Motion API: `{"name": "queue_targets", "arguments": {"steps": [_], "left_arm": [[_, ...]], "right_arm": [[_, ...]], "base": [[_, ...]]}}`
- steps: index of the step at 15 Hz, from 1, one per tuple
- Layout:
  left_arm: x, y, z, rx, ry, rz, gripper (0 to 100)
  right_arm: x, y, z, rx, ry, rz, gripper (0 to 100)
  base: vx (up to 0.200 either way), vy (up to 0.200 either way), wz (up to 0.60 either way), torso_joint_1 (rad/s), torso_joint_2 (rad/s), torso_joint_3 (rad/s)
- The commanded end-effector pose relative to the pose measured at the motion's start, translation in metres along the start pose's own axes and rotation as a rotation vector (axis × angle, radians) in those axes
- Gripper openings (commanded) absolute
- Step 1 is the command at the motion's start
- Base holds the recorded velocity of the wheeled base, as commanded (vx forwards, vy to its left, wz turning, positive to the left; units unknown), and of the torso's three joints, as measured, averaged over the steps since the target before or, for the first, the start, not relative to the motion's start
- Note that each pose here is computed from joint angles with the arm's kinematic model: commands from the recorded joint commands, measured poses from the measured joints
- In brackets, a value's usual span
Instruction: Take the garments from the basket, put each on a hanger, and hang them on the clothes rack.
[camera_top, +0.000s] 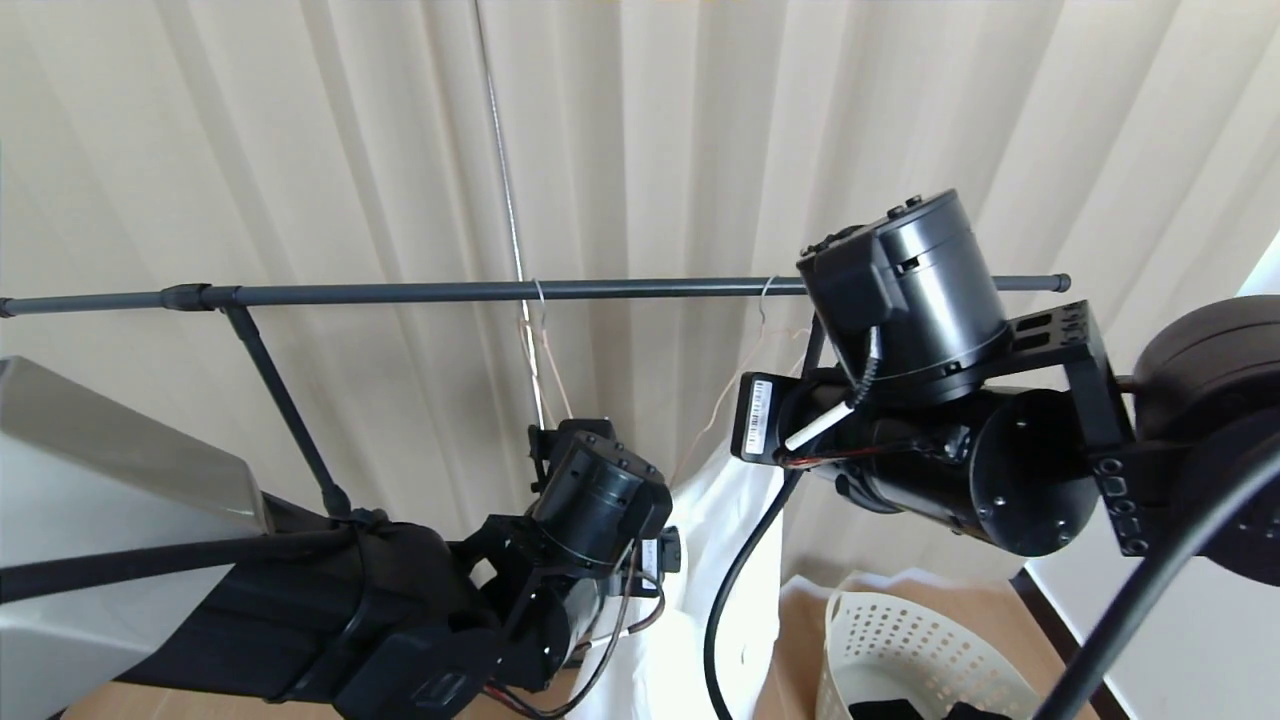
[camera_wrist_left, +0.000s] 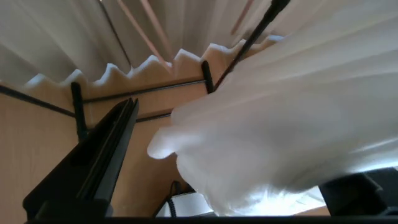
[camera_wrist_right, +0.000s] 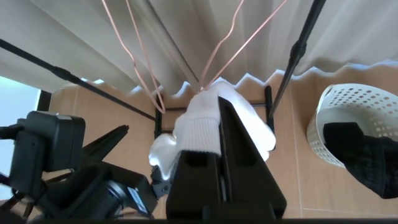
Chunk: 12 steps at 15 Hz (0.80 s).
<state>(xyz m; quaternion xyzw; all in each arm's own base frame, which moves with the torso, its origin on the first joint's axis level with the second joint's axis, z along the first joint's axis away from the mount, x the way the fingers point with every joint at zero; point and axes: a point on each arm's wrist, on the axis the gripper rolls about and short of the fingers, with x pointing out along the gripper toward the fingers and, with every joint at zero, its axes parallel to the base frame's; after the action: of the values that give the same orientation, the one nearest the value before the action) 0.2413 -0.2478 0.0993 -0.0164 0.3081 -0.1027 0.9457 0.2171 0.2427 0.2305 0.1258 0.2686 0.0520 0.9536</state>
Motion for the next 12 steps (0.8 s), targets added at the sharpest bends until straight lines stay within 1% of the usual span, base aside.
{"name": "queue_targets", "arguments": {"steps": [1, 3, 8, 9, 11, 12], "left_arm": [[0.0, 0.003, -0.006, 0.01, 0.011, 0.022, 100], [0.0, 0.005, -0.009, 0.017, 0.02, 0.028, 100], [0.0, 0.015, -0.021, 0.033, 0.053, 0.058, 100], [-0.003, 0.016, -0.021, 0.035, 0.047, 0.066, 0], [-0.018, 0.016, -0.011, 0.02, 0.009, 0.042, 0], [-0.03, 0.016, -0.003, 0.011, -0.023, 0.022, 0]], "right_arm": [[-0.015, -0.01, 0.01, 0.023, -0.027, 0.008, 0], [-0.02, -0.018, 0.013, 0.032, -0.035, 0.002, 0], [-0.016, -0.049, 0.022, 0.077, -0.057, -0.08, 0], [-0.014, -0.054, 0.024, 0.084, -0.059, -0.1, 0], [-0.012, -0.061, 0.025, 0.093, -0.062, -0.121, 0], [-0.01, -0.064, 0.023, 0.081, -0.053, -0.134, 0]], "base": [[0.0, 0.0, 0.0, 0.0, 0.0, 0.0], [0.0, 0.0, 0.0, 0.0, 0.0, 0.0], [0.0, 0.0, 0.0, 0.0, 0.0, 0.0], [0.0, 0.0, 0.0, 0.0, 0.0, 0.0], [0.0, 0.0, 0.0, 0.0, 0.0, 0.0], [0.0, 0.0, 0.0, 0.0, 0.0, 0.0]]}}
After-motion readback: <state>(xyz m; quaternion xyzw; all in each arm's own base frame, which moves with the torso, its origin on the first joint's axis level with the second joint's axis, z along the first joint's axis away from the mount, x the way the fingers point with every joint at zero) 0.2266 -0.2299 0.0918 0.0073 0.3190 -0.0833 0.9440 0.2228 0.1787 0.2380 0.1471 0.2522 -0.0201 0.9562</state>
